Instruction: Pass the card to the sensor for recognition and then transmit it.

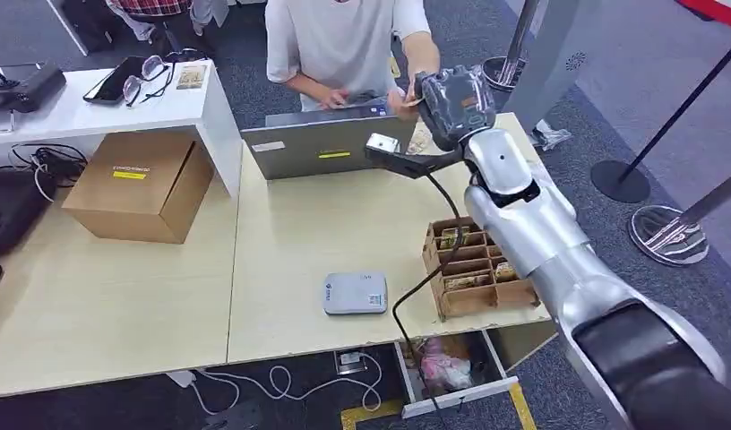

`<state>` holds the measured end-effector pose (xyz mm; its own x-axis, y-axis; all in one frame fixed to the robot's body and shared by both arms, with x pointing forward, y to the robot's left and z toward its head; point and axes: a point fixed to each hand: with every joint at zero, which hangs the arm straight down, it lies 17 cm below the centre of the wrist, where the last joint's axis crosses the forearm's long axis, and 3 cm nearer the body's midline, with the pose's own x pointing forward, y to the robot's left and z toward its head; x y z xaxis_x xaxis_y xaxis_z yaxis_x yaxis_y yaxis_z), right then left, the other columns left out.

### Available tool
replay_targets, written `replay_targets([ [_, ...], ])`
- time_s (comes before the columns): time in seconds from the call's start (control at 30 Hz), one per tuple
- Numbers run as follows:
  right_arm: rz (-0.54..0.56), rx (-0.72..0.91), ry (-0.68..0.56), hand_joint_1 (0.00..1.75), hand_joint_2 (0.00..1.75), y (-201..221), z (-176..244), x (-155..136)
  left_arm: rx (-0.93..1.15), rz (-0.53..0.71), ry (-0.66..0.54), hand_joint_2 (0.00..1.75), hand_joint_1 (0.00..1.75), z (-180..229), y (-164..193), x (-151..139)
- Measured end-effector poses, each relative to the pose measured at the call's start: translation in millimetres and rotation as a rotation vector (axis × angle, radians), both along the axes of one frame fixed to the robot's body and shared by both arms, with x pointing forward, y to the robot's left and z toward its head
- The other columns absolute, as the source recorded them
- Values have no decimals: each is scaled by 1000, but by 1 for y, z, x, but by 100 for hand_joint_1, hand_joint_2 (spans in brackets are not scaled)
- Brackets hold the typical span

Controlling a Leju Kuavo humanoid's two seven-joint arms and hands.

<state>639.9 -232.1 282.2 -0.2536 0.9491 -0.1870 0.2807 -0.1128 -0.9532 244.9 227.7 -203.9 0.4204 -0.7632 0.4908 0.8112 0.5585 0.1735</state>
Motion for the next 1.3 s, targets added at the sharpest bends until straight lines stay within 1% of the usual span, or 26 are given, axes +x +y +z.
replay_targets([
  [0.1,0,-1,6,175,175,1,-2,0,1,0,0,0,0,0,1,0],
  [0.13,0,-2,8,40,175,1,-3,0,1,0,0,0,0,0,1,0],
  [0.17,-1,-2,10,0,175,1,-4,1,1,0,0,0,0,0,1,0],
  [0.33,-10,1,13,0,175,3,-4,2,-9,21,8,0,0,0,0,-1],
  [0.57,20,31,15,0,175,16,-2,0,-21,43,23,0,0,-3,2,-8],
  [0.6,29,36,15,0,0,19,-2,-1,-20,45,23,0,0,-3,2,-8],
  [0.73,77,81,7,0,0,34,2,-9,-27,50,27,0,0,-3,0,-8],
  [0.83,116,152,1,0,0,46,4,-20,-27,49,33,0,0,-3,-1,-10],
  [1.07,234,418,-6,0,0,56,10,-60,-18,38,40,0,0,-5,1,-13],
  [1.3,407,734,69,0,0,71,10,-114,-15,55,36,0,0,-7,5,-13],
])
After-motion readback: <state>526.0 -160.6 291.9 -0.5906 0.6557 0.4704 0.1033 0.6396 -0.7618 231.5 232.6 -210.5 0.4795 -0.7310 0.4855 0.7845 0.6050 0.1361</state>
